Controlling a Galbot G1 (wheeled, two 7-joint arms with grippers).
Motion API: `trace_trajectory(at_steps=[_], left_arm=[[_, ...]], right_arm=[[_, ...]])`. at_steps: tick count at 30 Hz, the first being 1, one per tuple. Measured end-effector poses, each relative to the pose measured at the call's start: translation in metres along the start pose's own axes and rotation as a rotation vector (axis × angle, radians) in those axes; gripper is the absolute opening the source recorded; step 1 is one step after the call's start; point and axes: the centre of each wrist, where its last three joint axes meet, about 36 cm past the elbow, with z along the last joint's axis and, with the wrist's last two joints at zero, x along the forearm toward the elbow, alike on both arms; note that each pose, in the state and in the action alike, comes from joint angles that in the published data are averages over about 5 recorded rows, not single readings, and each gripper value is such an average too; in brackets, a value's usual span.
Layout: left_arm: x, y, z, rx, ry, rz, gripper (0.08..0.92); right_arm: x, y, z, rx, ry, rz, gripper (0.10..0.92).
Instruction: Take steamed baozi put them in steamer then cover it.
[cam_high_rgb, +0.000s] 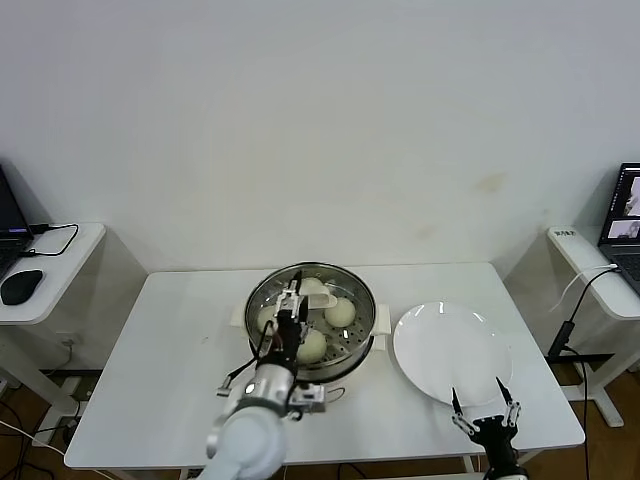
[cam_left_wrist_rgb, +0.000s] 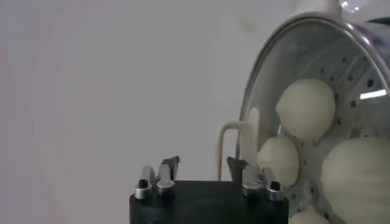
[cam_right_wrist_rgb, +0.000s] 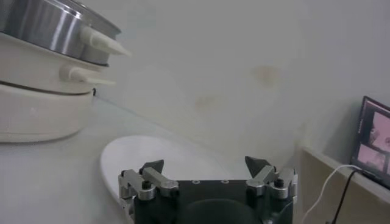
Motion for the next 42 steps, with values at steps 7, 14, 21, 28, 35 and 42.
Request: trace_trajectory(at_steps=[7,14,21,28,35,42], left_arm=[[0.047,0.003,0.038,0.214,-0.021,0.001,0.82],[0.085,-0.016,0.091,0.599,-0.017,-0.024,0.823],[0.129,-0.038,0.118,0.991,0.081,-0.08,0.823],[0.167,-0.062,0.13,1.246,0.204,-0.122,0.823],[0.193,-0.08,0.142,1.332,0.291,-0.139,0.823],[0.206,-0.09,0.146,1.365,0.323,-0.149,0.823]], right_arm=[[-0.002,-0.003,-0.004,-0.015,-0.034,0.016,0.823],[-0.005,-0.002,-0.013,-0.073,-0.072,0.016,0.823],[-0.001,-0.004,-0.018,-0.138,-0.057,-0.042,0.823],[0.006,-0.008,-0.022,-0.196,0.003,-0.091,0.823],[0.01,-0.003,-0.027,-0.242,0.035,-0.129,0.823],[0.011,0.003,-0.033,-0.285,0.046,-0.151,0.823]])
